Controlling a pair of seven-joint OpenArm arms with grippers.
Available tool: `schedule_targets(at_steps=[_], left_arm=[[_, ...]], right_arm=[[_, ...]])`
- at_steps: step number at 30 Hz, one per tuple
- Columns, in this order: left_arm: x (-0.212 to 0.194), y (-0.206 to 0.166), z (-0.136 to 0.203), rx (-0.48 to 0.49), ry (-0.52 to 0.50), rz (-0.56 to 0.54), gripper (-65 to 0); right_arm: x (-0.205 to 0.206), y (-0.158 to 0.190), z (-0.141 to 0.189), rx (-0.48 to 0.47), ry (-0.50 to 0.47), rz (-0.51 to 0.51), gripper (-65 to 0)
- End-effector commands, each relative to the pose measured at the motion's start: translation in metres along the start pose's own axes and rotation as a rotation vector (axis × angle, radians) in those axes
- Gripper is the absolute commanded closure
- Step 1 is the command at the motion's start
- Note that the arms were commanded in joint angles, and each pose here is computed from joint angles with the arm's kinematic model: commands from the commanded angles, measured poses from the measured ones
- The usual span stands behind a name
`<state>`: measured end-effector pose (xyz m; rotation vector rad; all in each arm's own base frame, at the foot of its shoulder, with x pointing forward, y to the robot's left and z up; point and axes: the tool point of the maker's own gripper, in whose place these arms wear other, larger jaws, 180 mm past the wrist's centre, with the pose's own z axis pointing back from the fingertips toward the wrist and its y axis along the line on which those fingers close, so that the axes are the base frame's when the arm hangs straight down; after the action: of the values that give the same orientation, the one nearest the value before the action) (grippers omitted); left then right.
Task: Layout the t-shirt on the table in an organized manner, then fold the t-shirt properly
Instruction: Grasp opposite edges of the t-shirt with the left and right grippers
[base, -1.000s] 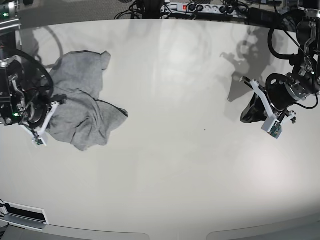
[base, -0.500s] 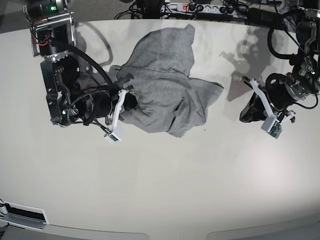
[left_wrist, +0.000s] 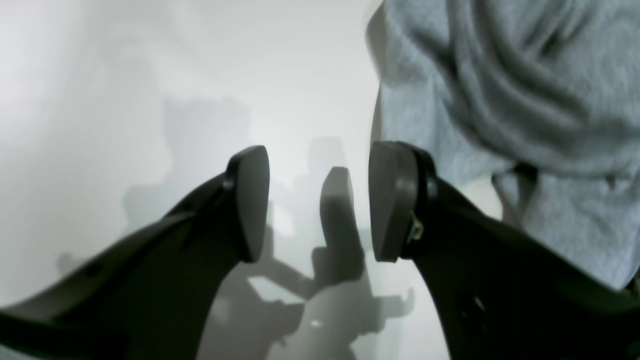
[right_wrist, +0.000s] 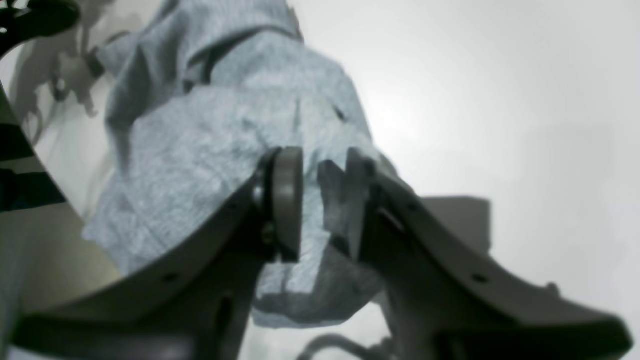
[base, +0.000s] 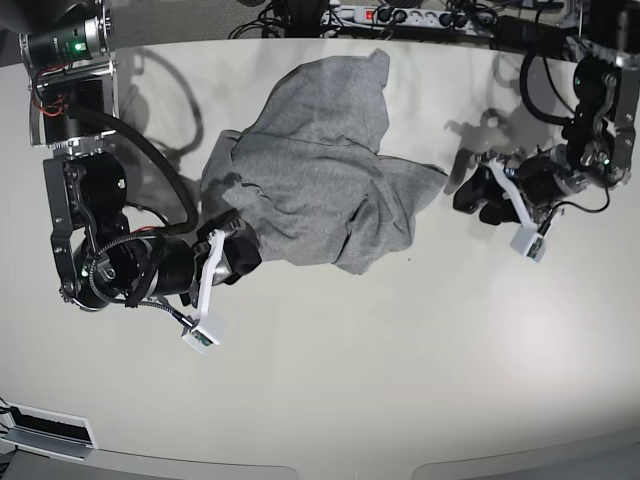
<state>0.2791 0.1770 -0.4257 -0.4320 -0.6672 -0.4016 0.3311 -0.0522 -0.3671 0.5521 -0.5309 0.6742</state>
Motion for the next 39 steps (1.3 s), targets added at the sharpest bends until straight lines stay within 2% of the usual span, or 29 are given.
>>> schedule_targets(at_steps=[1, 5, 10, 12, 13, 14, 16, 18, 22, 25, 30, 34, 36, 39], left_arm=[[0.014, 0.002, -0.002, -0.010, -0.026, -0.016, -32.9], [0.016, -0.005, -0.025, -0.057, 0.019, -0.031, -32.9], [-0.014, -0.024, -0.050, -0.112, 0.141, -0.077, -32.9], [-0.020, -0.027, -0.055, -0.107, 0.154, -0.085, -31.7], [-0.022, -0.025, -0.057, -0.086, 0.159, -0.083, -27.6], [-0.023, -0.021, -0.058, -0.060, 0.163, -0.084, -20.0], [-0.026, -0.008, -0.057, 0.006, 0.181, -0.085, 0.0], [-0.029, 0.007, -0.053, 0.071, 0.203, -0.104, 0.0], [-0.024, 0.033, -0.035, 0.132, 0.215, -0.140, 0.0], [-0.011, 0.051, -0.019, 0.175, 0.196, -0.167, 0.0], [0.022, 0.077, 0.011, 0.241, 0.110, -0.162, 0.0], [0.047, 0.091, 0.030, 0.270, 0.025, -0.105, 0.0], [0.053, 0.090, 0.033, 0.249, -0.003, -0.077, 0.0], [0.051, 0.086, 0.033, 0.227, 0.008, -0.076, 0.0]], right_arm=[[0.018, -0.002, 0.008, -0.007, -0.050, 0.022, -19.7], [0.015, -0.003, 0.008, -0.007, -0.038, 0.021, -19.7], [0.009, -0.004, 0.009, -0.008, 0.002, 0.033, -19.7], [0.007, -0.006, 0.012, -0.012, 0.018, 0.041, -19.7], [0.006, -0.008, 0.013, -0.015, 0.030, 0.040, -19.7], [0.005, -0.009, 0.016, -0.012, 0.041, 0.042, -19.7], [0.007, -0.007, 0.024, 0.020, 0.055, 0.038, -19.7], [0.027, -0.004, 0.035, 0.073, -0.046, 0.015, -19.7], [0.055, -0.007, 0.074, 0.166, -0.267, -0.058, -19.7], [0.051, -0.020, 0.097, 0.161, -0.339, -0.108, -19.7], [0.021, -0.016, 0.099, 0.199, -0.359, -0.198, -19.7], [0.004, 0.009, 0.087, 0.306, -0.389, -0.273, -19.7], [-0.006, 0.022, 0.075, 0.342, -0.363, -0.295, -19.7], [-0.010, 0.054, 0.050, 0.431, -0.295, -0.275, -19.7]])
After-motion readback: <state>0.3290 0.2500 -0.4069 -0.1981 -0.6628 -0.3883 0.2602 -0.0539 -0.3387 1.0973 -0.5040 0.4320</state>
